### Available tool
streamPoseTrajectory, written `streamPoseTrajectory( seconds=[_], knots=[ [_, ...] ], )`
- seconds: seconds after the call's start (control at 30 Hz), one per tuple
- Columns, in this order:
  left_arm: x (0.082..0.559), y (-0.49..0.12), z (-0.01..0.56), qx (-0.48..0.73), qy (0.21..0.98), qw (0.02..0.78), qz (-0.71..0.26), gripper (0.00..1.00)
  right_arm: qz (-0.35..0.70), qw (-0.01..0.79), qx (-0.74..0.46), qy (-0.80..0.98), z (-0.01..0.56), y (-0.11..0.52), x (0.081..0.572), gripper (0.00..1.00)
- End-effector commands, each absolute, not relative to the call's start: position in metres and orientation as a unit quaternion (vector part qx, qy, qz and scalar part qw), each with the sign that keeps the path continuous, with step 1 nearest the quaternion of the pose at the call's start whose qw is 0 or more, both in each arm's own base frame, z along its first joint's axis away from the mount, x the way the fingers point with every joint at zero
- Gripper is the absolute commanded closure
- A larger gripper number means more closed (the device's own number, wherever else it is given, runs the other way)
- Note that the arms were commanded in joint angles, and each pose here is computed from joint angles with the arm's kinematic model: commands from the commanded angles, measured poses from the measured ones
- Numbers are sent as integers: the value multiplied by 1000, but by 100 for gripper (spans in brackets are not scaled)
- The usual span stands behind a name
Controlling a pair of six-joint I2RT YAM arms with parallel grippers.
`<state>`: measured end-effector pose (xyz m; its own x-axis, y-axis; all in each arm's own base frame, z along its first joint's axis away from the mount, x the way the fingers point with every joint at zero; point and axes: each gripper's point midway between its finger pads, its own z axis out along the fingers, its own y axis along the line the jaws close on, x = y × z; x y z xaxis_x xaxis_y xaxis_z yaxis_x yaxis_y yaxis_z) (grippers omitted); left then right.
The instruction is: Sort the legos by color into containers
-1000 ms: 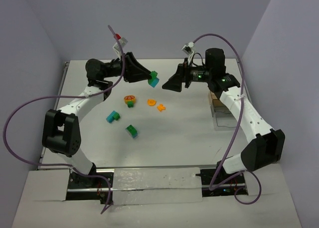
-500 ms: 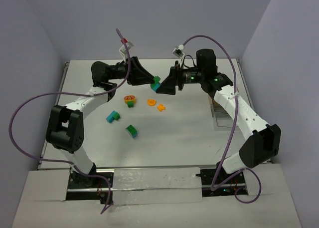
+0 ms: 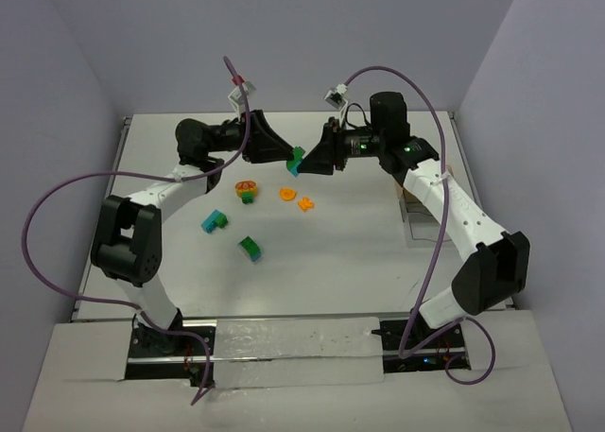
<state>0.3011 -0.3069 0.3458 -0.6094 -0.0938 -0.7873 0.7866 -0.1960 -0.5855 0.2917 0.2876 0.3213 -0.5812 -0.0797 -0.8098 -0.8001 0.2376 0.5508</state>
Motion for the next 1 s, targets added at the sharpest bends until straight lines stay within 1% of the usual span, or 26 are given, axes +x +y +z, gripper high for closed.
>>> streamPoseTrajectory(
  seconds=[0.0, 0.07, 0.1, 0.13, 0.17, 0.2, 0.37, 0.57, 0.7, 0.77, 0.8, 0.87, 0.9, 0.93, 0.97],
  knots=[
    [295, -308, 344, 329, 542, 311, -708, 100, 542, 354, -327, 689, 341, 294, 292, 53],
    [295, -309, 342, 327, 544, 308, -709, 100, 546, 352, -328, 686, 342, 294, 291, 57],
    [294, -309, 341, 327, 544, 307, -709, 100, 547, 352, -328, 685, 343, 294, 291, 61],
    [294, -309, 341, 327, 544, 307, -709, 100, 547, 352, -329, 684, 344, 294, 290, 69],
    [294, -310, 340, 327, 544, 306, -709, 100, 547, 353, -329, 684, 345, 294, 290, 86],
    [295, -310, 339, 327, 545, 304, -710, 100, 546, 353, -328, 686, 344, 294, 290, 100],
    [311, -302, 343, 318, 552, 319, -702, 100, 525, 363, -338, 692, 338, 282, 284, 100],
    [353, -276, 352, 295, 565, 359, -682, 100, 493, 351, -338, 720, 300, 253, 272, 100],
    [365, -273, 355, 302, 564, 368, -674, 100, 461, 353, -317, 750, 276, 221, 273, 100],
    [368, -274, 356, 312, 560, 385, -664, 100, 438, 348, -282, 779, 260, 197, 279, 100],
    [372, -274, 354, 302, 572, 380, -662, 100, 414, 351, -261, 799, 249, 178, 283, 100],
    [384, -276, 342, 283, 602, 381, -643, 100, 331, 358, -212, 847, 221, 133, 294, 100],
    [393, -277, 335, 301, 606, 413, -610, 100, 287, 361, -188, 867, 209, 110, 298, 100],
    [399, -280, 326, 263, 652, 397, -590, 100, 216, 368, -147, 892, 194, 69, 302, 100],
    [405, -282, 319, 266, 669, 410, -559, 100, 182, 368, -127, 903, 187, 47, 302, 100]
  ],
)
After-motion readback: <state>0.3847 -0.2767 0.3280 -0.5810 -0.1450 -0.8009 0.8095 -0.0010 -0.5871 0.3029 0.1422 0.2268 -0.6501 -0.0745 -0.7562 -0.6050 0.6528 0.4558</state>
